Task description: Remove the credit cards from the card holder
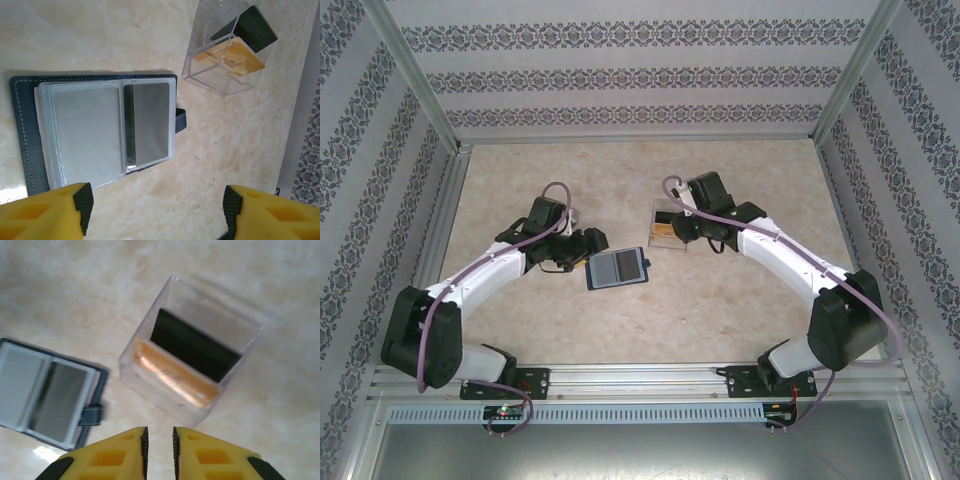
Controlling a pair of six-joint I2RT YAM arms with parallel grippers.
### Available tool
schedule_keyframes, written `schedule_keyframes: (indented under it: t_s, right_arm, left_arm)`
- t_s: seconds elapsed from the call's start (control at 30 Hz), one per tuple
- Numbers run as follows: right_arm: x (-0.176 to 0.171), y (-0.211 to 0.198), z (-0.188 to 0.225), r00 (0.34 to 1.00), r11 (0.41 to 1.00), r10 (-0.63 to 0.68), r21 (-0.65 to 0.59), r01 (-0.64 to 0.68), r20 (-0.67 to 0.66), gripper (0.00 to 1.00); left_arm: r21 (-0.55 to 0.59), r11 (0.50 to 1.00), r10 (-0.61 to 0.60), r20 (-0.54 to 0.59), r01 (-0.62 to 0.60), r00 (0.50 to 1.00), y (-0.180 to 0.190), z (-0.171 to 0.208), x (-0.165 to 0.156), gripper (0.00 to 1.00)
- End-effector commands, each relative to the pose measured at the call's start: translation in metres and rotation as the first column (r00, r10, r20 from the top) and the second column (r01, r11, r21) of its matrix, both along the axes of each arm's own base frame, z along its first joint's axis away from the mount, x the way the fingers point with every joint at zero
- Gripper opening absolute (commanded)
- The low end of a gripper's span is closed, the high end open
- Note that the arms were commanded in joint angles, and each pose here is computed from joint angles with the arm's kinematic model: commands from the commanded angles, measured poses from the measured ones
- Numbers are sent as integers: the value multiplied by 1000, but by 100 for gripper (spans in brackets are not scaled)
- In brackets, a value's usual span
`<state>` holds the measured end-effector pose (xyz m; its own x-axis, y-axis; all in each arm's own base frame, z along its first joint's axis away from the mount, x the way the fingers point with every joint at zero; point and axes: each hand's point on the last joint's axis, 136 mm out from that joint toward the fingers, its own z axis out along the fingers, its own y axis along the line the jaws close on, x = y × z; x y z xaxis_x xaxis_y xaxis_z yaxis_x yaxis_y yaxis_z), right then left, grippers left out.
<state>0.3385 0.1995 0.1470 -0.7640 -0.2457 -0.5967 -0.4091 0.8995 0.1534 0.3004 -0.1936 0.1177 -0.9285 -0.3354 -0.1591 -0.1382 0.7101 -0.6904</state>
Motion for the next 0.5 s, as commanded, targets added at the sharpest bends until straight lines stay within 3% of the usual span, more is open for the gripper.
schedule_keyframes:
  t_s: [0.0, 0.2, 0.47]
  right_arm:
    - [-18, 34, -14, 994, 984, -24, 175, 42, -104, 22]
    - [-36, 64, -67, 966, 978, -39, 187, 89, -257, 14]
    - [-38, 92, -101, 941, 985, -15, 155, 71, -337, 5]
  left_arm:
    - [-47, 999, -18, 8, 18, 1000, -16, -3, 3, 66]
    - [-48, 998, -40, -17, 39, 999, -31, -17, 6, 58]
    - [-61, 996, -63, -55, 60, 996, -49, -35, 9, 50]
